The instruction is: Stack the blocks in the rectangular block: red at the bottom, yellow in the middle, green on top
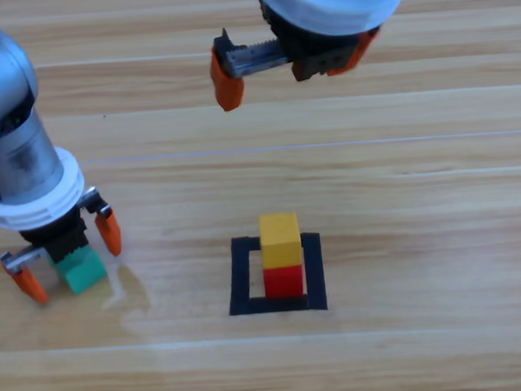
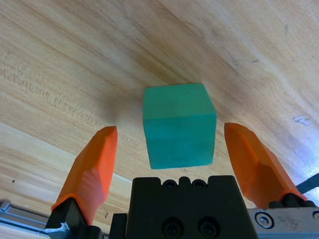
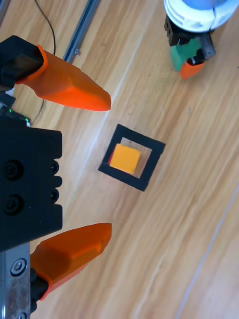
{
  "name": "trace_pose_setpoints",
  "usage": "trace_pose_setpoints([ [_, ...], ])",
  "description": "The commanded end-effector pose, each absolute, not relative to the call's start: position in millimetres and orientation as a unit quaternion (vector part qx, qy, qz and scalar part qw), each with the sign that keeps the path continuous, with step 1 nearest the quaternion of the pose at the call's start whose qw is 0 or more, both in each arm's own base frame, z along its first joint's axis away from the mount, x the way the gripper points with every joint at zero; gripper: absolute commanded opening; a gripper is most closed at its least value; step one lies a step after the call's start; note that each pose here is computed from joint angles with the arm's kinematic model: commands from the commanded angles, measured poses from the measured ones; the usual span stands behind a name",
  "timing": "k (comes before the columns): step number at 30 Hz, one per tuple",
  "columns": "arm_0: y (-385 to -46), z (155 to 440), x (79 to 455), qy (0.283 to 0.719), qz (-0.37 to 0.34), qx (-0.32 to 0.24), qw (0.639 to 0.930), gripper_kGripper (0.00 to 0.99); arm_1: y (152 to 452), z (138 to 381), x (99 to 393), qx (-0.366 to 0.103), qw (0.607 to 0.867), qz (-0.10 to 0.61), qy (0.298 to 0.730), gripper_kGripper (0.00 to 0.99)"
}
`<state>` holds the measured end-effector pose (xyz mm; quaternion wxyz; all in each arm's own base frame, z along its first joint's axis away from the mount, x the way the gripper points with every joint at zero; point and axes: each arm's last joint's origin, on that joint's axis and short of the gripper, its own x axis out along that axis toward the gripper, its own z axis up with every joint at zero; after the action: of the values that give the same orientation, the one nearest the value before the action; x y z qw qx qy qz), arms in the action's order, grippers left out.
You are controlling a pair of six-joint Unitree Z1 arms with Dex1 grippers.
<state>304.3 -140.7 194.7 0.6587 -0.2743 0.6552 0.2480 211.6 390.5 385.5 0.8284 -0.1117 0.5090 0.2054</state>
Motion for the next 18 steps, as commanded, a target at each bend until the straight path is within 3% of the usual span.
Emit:
trace_pose_setpoints([
  [1,-133,188,302,0.649,0.257,-0.279,0.659,0.874,309,375,206,-0.046,0.828,0.329,0.451,0.988],
  [4,-133,185,302,0.65,0.256,-0.277,0.659,0.778,261,375,191,-0.066,0.844,0.343,0.408,0.988],
  [7,-131,182,300,0.653,0.255,-0.271,0.66,0.601,241,368,183,-0.128,0.853,0.324,0.388,0.988],
  [12,-132,181,302,0.655,0.244,-0.255,0.668,0.356,241,345,187,-0.197,0.843,0.31,0.394,0.988],
  [18,-150,208,340,0.672,0.169,-0.186,0.697,0.172,242,339,187,-0.212,0.833,0.32,0.399,0.988],
])
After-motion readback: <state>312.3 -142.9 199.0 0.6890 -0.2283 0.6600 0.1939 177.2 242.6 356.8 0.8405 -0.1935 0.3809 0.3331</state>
